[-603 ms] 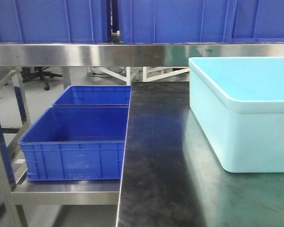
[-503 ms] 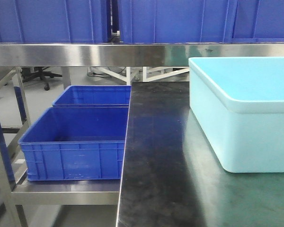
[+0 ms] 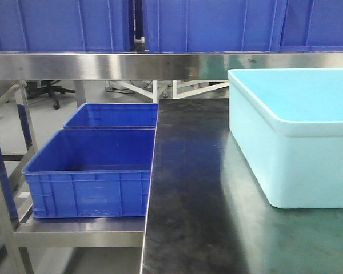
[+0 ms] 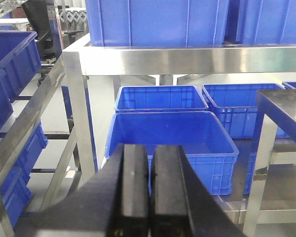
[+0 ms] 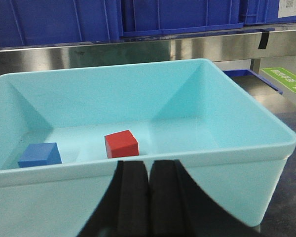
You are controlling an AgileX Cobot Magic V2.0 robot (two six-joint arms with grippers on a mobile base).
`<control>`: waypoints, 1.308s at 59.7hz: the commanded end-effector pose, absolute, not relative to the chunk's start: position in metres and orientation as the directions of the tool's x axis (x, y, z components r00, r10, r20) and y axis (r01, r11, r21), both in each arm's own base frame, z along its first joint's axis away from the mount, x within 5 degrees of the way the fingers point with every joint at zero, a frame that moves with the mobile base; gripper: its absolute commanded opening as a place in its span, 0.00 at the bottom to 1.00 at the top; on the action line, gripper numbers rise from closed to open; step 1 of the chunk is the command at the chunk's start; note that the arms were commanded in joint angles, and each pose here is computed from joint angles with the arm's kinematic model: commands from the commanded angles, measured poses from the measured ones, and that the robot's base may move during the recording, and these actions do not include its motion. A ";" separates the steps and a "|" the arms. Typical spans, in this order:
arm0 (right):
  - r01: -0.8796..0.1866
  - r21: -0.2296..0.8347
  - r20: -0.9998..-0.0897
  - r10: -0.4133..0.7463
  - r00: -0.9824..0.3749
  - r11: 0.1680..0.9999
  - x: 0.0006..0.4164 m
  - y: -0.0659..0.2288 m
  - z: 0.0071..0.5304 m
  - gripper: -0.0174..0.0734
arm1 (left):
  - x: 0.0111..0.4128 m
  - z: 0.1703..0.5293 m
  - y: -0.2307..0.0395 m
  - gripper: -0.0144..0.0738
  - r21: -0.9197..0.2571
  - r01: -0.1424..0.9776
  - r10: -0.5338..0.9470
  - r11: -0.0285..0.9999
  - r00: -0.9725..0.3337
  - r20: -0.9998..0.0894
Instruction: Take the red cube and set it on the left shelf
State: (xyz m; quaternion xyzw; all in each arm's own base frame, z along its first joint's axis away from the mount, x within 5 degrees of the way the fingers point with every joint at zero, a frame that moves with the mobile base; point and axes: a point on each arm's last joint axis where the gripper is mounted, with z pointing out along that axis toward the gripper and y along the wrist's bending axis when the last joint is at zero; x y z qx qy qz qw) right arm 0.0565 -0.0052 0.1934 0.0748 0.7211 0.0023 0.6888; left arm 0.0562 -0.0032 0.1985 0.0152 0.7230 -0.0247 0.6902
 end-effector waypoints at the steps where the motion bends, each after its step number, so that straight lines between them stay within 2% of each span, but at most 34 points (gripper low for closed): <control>1: 0.103 0.097 -0.993 0.089 0.081 0.990 0.054 -0.006 0.207 0.24 | 0.056 0.200 -0.004 0.28 -0.019 0.065 -0.021 0.998 0.033 -0.999; 32: 0.103 0.097 -0.990 0.086 0.110 0.990 0.054 -0.006 0.210 0.24 | 0.056 0.200 -0.004 0.28 -0.019 0.065 -0.021 0.998 0.033 -0.999; 39: 0.100 0.105 -0.979 0.085 0.183 0.989 0.053 -0.007 0.220 0.24 | 0.056 0.200 -0.004 0.28 -0.019 0.065 -0.021 0.998 0.033 -0.999; 46: 0.100 0.112 -0.980 0.093 0.179 0.989 0.056 -0.007 0.237 0.24 | 0.056 0.200 -0.004 0.28 -0.019 0.065 -0.021 0.998 0.033 -0.999; 57: 0.105 0.112 -0.988 0.100 0.117 0.988 0.078 -0.009 0.278 0.24 | 0.056 0.200 -0.004 0.28 -0.019 0.065 -0.021 0.998 0.033 -0.999; 69: 0.115 0.112 -0.994 0.111 0.017 0.987 0.129 -0.015 0.320 0.24 | 0.056 0.200 -0.004 0.28 -0.019 0.065 -0.021 0.998 0.033 -0.999; 78: 0.120 0.114 -0.978 0.132 -0.162 0.986 0.177 -0.019 0.337 0.24 | 0.056 0.200 -0.004 0.28 -0.019 0.065 -0.021 0.998 0.033 -0.999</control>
